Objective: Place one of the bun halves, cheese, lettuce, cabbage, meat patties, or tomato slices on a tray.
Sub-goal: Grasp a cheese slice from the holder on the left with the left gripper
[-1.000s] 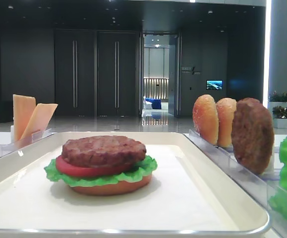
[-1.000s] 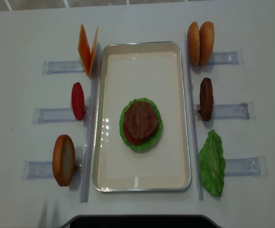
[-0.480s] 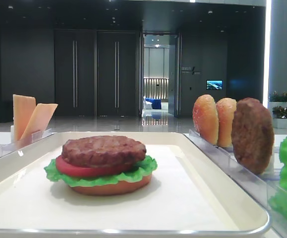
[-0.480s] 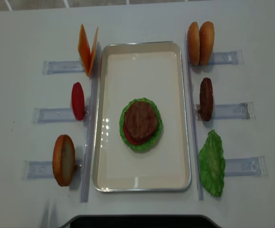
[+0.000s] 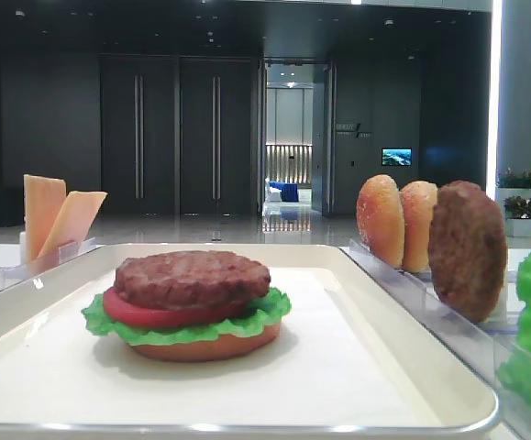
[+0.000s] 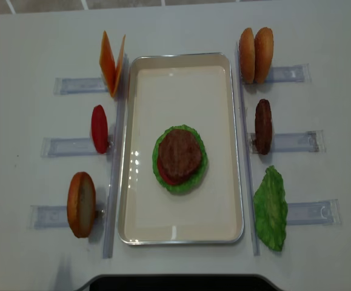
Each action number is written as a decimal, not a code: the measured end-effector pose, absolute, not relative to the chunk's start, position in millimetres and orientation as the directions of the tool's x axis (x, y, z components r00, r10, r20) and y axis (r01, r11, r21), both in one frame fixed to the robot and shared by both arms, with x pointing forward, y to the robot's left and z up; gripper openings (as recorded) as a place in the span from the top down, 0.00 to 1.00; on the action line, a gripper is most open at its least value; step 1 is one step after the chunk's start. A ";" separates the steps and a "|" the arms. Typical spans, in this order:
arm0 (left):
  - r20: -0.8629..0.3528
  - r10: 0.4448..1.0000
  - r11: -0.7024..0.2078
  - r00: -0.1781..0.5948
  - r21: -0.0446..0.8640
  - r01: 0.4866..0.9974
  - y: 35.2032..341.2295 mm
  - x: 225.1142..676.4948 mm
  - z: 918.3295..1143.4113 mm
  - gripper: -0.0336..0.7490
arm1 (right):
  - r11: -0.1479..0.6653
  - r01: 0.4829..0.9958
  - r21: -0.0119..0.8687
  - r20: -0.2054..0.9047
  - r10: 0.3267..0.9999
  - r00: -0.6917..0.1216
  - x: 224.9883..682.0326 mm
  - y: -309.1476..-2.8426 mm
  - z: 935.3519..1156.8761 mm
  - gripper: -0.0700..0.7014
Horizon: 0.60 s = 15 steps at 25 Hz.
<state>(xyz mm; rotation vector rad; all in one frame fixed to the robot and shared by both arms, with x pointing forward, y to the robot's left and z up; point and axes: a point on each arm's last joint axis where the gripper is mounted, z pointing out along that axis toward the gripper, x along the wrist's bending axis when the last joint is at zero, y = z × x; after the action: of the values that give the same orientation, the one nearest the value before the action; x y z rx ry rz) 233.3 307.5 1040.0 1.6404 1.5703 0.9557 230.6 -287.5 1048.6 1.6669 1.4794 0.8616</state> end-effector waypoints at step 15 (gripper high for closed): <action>-0.012 0.998 0.044 -0.055 0.775 0.630 306.0 280.1 1068.5 0.64 | -0.071 0.499 0.864 0.019 0.994 0.108 230.7 -286.9 1048.7 0.21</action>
<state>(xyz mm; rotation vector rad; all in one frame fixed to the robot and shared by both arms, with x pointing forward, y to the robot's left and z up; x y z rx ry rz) 280.1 306.0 1068.5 1.6437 1.7470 0.8182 230.7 -286.9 1048.7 1.6681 1.4801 0.8712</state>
